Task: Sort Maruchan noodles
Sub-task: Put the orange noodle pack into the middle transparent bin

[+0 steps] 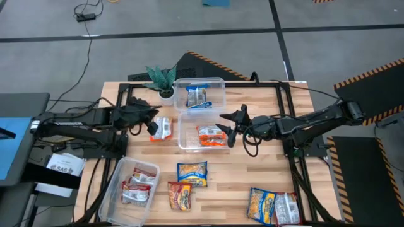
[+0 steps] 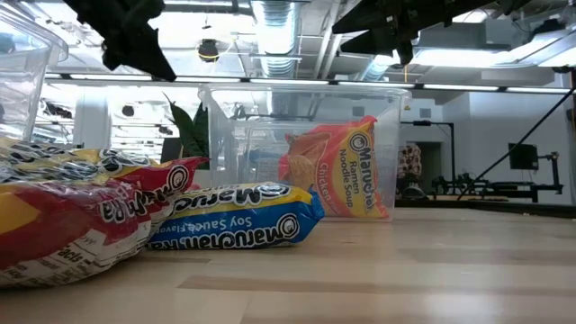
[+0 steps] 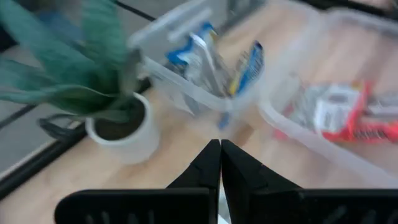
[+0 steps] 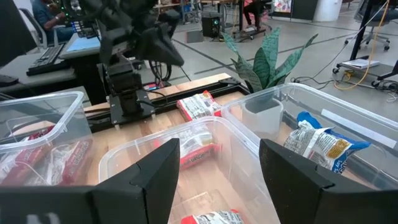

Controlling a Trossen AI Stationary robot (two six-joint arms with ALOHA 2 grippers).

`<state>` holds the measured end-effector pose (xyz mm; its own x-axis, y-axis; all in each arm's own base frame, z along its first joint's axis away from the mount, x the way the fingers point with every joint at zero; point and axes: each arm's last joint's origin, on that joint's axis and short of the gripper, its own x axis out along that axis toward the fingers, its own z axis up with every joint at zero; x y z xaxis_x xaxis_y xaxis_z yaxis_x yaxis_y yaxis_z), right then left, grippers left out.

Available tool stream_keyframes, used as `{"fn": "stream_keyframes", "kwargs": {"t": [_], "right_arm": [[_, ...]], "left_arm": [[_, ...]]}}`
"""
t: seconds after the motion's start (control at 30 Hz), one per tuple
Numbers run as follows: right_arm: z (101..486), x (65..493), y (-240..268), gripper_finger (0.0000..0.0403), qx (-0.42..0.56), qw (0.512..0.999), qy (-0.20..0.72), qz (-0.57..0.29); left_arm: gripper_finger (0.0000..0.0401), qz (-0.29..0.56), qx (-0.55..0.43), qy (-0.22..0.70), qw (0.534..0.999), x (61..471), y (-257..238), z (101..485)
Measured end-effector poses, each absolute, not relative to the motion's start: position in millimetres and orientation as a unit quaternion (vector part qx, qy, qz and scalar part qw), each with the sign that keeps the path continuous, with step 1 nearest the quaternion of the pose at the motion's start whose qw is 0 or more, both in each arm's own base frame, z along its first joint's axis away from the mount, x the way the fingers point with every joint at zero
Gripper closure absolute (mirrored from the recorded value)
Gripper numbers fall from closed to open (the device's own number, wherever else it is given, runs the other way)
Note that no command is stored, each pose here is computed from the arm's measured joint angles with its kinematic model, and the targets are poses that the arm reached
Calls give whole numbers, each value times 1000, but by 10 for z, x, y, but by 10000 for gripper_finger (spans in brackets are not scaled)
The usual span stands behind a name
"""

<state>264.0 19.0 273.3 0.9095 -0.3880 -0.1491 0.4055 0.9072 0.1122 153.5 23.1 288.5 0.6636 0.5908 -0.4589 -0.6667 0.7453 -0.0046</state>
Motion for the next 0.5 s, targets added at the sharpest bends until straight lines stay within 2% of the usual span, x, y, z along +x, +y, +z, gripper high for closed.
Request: {"fn": "stream_keyframes", "kwargs": {"t": [0.3,0.5], "right_arm": [[2729,2639,190,159,70,974,64,-204],[2724,2639,175,159,69,974,66,-207]], "left_arm": [[393,322,-84,320,887,1805,229,2446],[337,335,-96,368,862,1942,314,2180]]}}
